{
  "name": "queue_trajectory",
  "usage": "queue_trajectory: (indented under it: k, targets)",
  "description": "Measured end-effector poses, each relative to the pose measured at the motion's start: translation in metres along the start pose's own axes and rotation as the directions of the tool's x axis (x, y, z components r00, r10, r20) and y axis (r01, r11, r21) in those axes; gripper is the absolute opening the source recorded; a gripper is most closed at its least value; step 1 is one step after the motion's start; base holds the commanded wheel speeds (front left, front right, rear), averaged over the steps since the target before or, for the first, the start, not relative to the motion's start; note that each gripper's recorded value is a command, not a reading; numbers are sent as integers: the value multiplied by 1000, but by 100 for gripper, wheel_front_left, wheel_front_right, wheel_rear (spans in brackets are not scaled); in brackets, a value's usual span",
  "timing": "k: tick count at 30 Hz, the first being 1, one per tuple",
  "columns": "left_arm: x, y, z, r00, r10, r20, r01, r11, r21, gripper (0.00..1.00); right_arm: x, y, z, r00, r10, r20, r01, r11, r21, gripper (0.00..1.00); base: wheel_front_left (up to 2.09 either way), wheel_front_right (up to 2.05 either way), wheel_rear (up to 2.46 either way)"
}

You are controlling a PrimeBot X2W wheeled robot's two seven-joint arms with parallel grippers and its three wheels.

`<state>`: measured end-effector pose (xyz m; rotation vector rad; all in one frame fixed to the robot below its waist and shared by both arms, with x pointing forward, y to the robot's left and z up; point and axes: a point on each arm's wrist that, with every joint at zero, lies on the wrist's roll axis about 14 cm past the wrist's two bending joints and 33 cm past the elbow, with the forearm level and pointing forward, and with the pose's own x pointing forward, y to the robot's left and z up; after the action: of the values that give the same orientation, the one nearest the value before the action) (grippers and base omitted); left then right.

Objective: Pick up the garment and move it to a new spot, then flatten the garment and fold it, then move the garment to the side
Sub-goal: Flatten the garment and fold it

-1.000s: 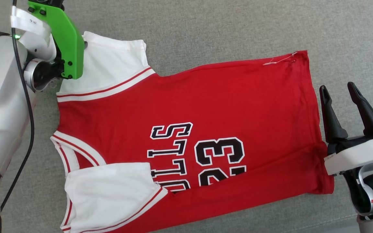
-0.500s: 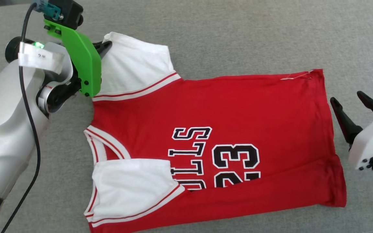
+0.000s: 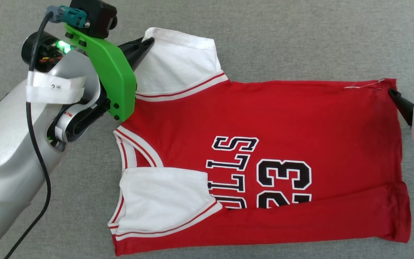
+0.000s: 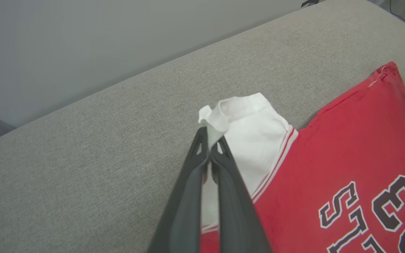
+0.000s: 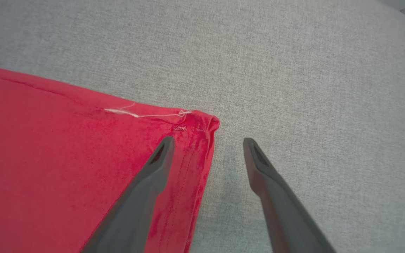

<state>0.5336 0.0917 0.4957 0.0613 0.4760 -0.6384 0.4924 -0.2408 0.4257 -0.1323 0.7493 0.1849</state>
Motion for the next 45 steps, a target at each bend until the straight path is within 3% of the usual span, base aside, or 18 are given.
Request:
queue_trajectory:
  k: [15, 16, 17, 25, 39, 45]
  targets:
    - [-5, 7, -18, 1000, 13, -28, -14, 1000, -7, 0, 56, 15, -25, 984, 47, -173, -57, 997, -51, 99, 0, 0, 0]
    - [-5, 8, -20, 999, 15, -31, -16, 1000, -8, 0, 58, 16, -28, 982, 50, -183, -60, 997, -53, 63, 0, 0, 0]
    - [-6, 8, -21, 999, 18, -33, -18, 1000, -9, 0, 58, 16, -30, 980, 51, -192, -63, 996, -56, 0, 0, 0, 0]
    - [-12, 13, -16, 999, 44, -10, -45, 999, -10, 0, 52, 22, -24, 987, 72, -147, -78, 996, -36, 0, 0, 0, 0]
    - [-48, -1, -23, 995, 86, 46, -83, 994, -71, 0, 4, 8, 9, 992, 33, 125, -42, 997, 69, 0, 0, 0, 0]
    - [-70, -22, -30, 994, 83, 67, -75, 991, -107, 0, -24, 13, 2, 976, 35, 214, -61, 992, 113, 0, 0, 0, 0]
